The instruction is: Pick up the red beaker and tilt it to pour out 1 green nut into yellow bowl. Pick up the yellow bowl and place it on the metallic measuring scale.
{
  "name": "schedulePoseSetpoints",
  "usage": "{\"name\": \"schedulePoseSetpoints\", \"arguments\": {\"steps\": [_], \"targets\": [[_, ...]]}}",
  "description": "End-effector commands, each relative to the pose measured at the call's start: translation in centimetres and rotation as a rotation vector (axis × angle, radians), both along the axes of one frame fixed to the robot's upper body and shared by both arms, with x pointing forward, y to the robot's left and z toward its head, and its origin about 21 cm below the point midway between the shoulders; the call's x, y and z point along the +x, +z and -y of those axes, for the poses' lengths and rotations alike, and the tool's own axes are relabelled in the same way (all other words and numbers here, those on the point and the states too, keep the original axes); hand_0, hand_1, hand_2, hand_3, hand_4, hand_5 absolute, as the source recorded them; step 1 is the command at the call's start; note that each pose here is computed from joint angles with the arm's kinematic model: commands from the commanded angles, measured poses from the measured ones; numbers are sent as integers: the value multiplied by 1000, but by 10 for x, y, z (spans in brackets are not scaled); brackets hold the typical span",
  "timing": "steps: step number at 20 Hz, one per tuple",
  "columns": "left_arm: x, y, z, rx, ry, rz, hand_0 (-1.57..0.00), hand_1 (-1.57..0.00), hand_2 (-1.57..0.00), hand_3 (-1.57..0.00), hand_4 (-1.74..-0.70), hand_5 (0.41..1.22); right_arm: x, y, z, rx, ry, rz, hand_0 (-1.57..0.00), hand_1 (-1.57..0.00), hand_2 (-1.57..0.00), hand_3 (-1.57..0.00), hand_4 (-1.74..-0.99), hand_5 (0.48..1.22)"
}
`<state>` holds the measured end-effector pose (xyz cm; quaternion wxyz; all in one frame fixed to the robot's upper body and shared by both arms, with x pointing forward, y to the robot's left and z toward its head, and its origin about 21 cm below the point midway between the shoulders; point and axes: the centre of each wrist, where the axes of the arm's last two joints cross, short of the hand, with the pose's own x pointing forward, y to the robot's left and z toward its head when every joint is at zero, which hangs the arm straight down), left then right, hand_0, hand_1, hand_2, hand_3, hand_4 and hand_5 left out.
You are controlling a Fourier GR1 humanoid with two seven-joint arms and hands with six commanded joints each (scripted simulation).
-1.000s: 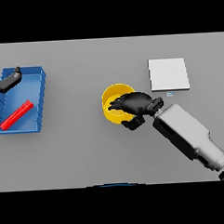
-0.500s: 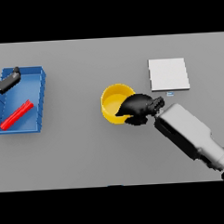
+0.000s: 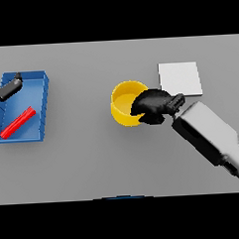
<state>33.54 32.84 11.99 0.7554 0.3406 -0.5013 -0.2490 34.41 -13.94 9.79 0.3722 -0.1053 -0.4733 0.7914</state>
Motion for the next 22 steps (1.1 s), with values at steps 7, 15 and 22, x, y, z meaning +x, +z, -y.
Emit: {"name": "schedulePoseSetpoints", "arguments": {"steps": [7, 15, 22], "targets": [[3, -1, 0, -19, -5, 4, 1, 1, 1, 1, -808, 723, -3, 42, 12, -14, -79, 65, -1567, -1567, -1557, -1248, -1720, 1219], [2, 5, 0, 6, 15, 5, 1, 1, 1, 1, -802, 737, 19, 70, 47, -22, -160, 192, -1570, -1570, -1569, -1274, -1719, 1221], [-2, 12, 2, 2, 31, -16, 1, 1, 1, 1, -828, 765, 50, 56, 93, -24, -343, 190, -1571, -1571, -1571, -1193, -1720, 1221]]}}
